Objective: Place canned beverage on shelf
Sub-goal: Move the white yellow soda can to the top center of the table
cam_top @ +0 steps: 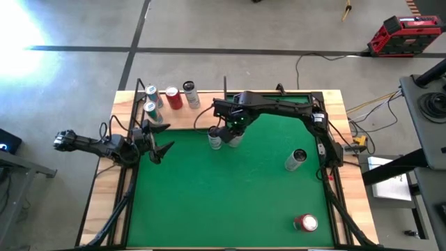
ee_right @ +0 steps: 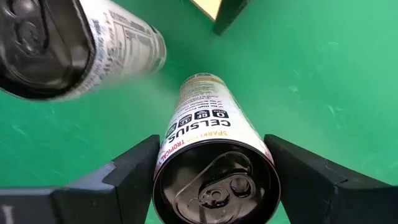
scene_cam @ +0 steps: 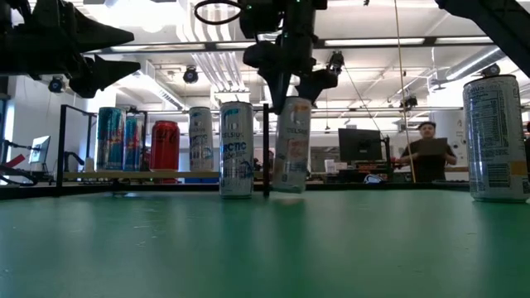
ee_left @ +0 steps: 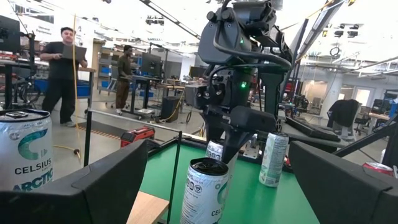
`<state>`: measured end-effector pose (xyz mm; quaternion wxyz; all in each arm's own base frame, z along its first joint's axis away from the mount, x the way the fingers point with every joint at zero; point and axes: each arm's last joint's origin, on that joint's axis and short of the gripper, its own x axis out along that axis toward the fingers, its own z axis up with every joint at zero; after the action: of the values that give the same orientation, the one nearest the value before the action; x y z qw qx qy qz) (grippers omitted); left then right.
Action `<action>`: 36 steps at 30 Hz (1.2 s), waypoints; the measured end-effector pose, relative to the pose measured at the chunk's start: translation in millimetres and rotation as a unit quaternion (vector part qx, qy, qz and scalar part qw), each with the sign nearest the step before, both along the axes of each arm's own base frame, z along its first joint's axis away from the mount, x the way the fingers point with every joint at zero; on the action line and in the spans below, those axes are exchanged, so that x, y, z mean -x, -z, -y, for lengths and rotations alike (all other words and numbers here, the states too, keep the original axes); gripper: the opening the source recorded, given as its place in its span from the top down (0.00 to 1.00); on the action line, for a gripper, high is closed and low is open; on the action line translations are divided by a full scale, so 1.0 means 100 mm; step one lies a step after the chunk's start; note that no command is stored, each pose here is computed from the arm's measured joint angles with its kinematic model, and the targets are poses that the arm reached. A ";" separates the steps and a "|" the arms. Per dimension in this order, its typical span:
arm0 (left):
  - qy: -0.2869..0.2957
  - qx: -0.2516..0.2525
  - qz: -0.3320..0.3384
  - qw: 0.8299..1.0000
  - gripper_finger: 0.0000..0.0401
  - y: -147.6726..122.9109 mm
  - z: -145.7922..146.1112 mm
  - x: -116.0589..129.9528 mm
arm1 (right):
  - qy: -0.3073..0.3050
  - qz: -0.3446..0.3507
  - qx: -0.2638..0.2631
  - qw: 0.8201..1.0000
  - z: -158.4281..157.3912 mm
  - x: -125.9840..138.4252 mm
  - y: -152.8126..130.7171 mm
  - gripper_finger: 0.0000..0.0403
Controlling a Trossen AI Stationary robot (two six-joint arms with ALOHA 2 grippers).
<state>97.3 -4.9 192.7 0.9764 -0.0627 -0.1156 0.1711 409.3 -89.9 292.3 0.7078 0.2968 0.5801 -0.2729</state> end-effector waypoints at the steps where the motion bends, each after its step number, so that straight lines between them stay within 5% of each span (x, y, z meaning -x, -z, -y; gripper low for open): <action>1: 0.000 0.000 0.000 1.000 0.07 0.00 0.00 0.00 | 0.000 -0.002 0.000 1.000 0.00 0.00 0.00 0.34; 36: 0.000 0.000 0.000 1.000 0.07 0.00 0.00 0.00 | -0.015 -0.019 0.008 1.000 0.00 0.03 0.01 0.33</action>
<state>97.3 -4.9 192.7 0.9764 -0.0627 -0.1155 0.1713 406.1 -89.7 291.7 0.7029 0.2768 0.5959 -0.2726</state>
